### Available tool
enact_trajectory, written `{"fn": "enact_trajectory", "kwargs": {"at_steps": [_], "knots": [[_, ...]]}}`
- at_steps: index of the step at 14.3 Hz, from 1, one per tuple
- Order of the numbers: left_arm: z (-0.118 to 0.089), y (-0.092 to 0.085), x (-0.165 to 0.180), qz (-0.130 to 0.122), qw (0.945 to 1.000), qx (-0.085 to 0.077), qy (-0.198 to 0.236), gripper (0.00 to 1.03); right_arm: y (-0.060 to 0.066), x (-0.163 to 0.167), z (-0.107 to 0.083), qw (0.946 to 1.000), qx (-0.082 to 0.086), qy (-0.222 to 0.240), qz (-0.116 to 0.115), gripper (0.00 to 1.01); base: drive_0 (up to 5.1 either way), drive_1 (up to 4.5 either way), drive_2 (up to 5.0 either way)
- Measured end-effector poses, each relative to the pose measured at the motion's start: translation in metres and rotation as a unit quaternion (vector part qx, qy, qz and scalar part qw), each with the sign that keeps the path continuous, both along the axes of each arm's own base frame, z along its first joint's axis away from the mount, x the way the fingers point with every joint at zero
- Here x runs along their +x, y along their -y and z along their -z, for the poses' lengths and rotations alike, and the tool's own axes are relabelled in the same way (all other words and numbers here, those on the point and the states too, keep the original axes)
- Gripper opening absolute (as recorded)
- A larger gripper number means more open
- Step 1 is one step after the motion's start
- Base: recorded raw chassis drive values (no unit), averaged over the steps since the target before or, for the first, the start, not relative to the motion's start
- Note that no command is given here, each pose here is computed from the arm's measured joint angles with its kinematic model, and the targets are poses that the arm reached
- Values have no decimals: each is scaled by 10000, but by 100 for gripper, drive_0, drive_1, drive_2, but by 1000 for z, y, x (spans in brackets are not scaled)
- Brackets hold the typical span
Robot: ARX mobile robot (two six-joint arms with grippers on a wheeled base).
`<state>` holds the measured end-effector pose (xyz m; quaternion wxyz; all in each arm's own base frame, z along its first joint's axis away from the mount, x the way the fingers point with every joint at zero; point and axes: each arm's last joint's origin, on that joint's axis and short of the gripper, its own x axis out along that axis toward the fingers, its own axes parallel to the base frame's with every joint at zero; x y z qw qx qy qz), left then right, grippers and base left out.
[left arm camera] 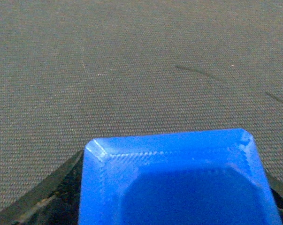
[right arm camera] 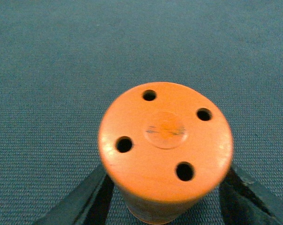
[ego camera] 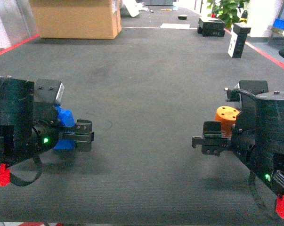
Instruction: Sort blue parts and orange caps into right shelf containers
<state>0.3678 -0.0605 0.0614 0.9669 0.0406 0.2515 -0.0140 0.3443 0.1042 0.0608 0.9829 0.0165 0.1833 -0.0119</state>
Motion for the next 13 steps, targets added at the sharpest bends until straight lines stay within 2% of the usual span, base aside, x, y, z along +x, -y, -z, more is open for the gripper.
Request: {"fn": "enact_trajectory", "kwargs": {"at_steps": [1, 2, 4, 5, 6, 7, 8, 9, 10, 11, 12, 13], "knots": [[2, 1, 1, -71, 9999, 31, 86, 71, -1, 1, -1, 10000, -42, 21, -22, 47, 0, 0, 0], [1, 2, 1, -76, 9998, 4, 177, 58, -1, 1, -1, 10000, -45, 24, -28, 43, 0, 0, 0], [-1, 5, -7, -150, 9992, -109, 347, 44, 0, -2, -5, 9999, -4, 171, -3, 42, 0, 0, 0], [-37, 2, -37, -536, 9912, -36, 1208, 44, 12, -27, -40, 9969, 198, 746, 119, 42, 0, 0, 0], [-58, -1, -49, -737, 9825, 29, 1712, 44, 17, -37, -57, 9941, 286, 1032, 159, 42, 0, 0, 0], [-82, -5, -68, -983, 9703, 31, 2210, 44, 24, -53, -77, 9903, 332, 1332, 229, 42, 0, 0, 0], [-100, -9, -88, -1194, 9603, 56, 2521, 44, 31, -72, -92, 9873, 280, 1537, 304, 42, 0, 0, 0], [-112, -13, -112, -1391, 9535, 137, 2670, 44, 36, -97, -105, 9853, 198, 1660, 345, 42, 0, 0, 0], [-121, -14, -131, -1495, 9494, 152, 2759, 44, 38, -118, -115, 9829, 120, 1796, 399, 42, 0, 0, 0], [-161, -11, -170, -1646, 9240, -111, 3449, 44, 40, -162, -144, 9715, 55, 2325, 463, 42, 0, 0, 0], [-186, -6, -194, -1385, 9118, -168, 3863, 44, 44, -193, -167, 9568, 104, 2840, 612, 42, 0, 0, 0], [-192, -8, -201, -1439, 9062, -112, 3975, 44, 46, -205, -175, 9510, 116, 3017, 665, 42, 0, 0, 0]]}}
